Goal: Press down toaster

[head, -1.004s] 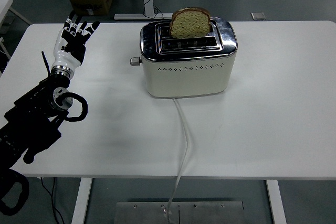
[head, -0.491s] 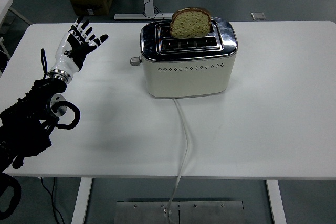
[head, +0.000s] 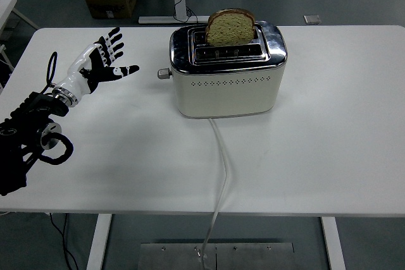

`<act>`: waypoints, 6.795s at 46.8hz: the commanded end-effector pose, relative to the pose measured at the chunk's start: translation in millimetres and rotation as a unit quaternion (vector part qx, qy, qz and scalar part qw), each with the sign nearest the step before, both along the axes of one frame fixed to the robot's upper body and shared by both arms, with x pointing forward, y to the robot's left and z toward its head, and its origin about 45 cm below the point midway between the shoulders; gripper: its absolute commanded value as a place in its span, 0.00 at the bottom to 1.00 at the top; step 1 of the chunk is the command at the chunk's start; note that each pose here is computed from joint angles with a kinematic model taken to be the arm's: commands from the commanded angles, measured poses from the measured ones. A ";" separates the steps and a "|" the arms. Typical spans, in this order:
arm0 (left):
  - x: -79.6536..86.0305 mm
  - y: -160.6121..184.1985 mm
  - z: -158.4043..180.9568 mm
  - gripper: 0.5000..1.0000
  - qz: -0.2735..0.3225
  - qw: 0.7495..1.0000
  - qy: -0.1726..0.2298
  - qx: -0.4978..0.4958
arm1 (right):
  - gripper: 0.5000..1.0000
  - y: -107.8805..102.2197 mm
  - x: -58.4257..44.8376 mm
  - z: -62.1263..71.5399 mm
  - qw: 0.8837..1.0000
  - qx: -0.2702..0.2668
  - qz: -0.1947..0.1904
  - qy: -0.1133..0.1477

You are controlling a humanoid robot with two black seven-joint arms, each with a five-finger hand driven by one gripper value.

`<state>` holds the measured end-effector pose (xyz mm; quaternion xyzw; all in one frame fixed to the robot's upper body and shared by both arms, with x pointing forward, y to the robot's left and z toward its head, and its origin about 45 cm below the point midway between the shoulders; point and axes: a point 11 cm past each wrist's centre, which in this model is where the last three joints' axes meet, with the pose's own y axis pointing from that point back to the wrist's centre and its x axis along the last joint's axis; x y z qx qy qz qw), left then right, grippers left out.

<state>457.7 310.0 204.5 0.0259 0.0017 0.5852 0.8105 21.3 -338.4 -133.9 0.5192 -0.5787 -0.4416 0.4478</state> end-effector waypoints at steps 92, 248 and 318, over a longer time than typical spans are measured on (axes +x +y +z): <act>-43.1 29.0 54.1 1.00 -0.204 0.914 -0.090 0.340 | 1.00 0.1 0.1 0.0 1.000 0.000 0.000 0.000; -25.1 -26.6 15.2 1.00 -0.251 0.902 -0.105 0.334 | 1.00 0.1 0.1 0.0 1.000 0.000 0.000 0.000; -43.9 -41.9 -25.8 1.00 -0.282 0.897 -0.070 0.333 | 1.00 0.1 0.1 0.0 1.000 0.000 0.000 0.000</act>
